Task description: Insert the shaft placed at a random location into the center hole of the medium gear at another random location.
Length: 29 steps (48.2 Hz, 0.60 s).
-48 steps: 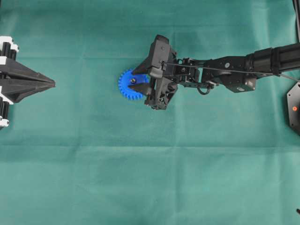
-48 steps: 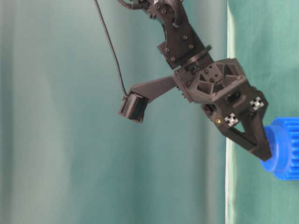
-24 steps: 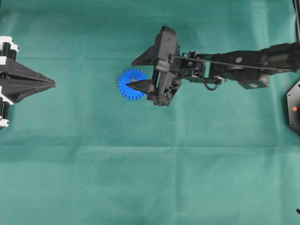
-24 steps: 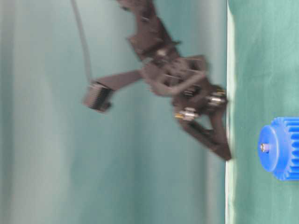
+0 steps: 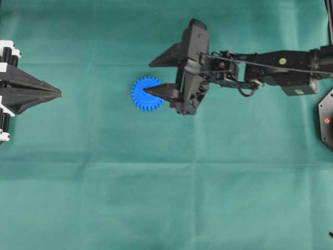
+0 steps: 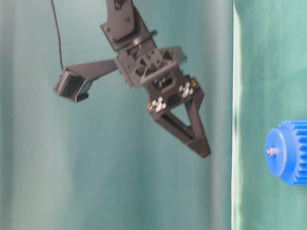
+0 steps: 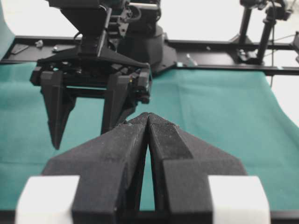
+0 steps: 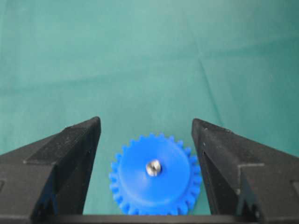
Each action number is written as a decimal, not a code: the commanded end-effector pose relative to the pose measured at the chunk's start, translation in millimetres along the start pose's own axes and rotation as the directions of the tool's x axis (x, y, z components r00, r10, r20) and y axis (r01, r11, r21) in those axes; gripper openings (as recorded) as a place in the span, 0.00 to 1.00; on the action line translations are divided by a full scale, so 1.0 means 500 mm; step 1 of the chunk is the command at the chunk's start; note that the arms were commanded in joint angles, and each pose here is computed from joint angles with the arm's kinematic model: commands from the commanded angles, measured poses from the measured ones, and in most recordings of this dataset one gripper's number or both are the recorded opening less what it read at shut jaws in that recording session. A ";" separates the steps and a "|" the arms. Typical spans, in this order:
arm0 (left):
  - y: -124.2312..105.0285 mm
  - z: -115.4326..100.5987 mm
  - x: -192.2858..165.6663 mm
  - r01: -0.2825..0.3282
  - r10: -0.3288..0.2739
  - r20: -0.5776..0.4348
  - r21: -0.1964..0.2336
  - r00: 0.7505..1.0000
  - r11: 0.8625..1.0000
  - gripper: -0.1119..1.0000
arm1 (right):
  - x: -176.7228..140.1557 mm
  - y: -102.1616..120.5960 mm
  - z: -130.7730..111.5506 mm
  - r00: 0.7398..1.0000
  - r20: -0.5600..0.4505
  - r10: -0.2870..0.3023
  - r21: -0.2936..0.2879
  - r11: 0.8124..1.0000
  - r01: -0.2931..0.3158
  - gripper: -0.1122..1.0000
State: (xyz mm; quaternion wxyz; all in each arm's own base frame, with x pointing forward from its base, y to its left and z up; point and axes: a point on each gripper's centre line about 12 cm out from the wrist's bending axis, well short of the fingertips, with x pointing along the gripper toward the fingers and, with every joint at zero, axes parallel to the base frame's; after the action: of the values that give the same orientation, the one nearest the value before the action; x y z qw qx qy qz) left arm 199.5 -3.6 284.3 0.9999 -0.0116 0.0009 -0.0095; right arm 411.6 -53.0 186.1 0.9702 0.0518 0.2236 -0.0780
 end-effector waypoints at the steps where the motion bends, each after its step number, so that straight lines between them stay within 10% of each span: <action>1: -0.002 0.018 0.005 0.004 -0.004 0.021 0.000 1.000 1.000 0.10 | -0.031 0.003 0.026 0.999 0.044 0.004 0.009 1.000 -0.005 0.80; 29: -0.001 0.019 0.005 0.002 -0.002 0.023 0.000 1.000 1.000 0.10 | -0.192 -0.005 -0.049 0.999 0.039 0.006 0.014 1.000 -0.007 0.80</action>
State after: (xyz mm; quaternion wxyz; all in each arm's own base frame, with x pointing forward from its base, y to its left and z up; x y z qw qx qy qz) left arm 199.5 -3.9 284.1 0.9999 -0.0116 0.0017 -0.0103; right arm 320.3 -41.3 195.9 0.9707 0.0523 0.2214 -0.0775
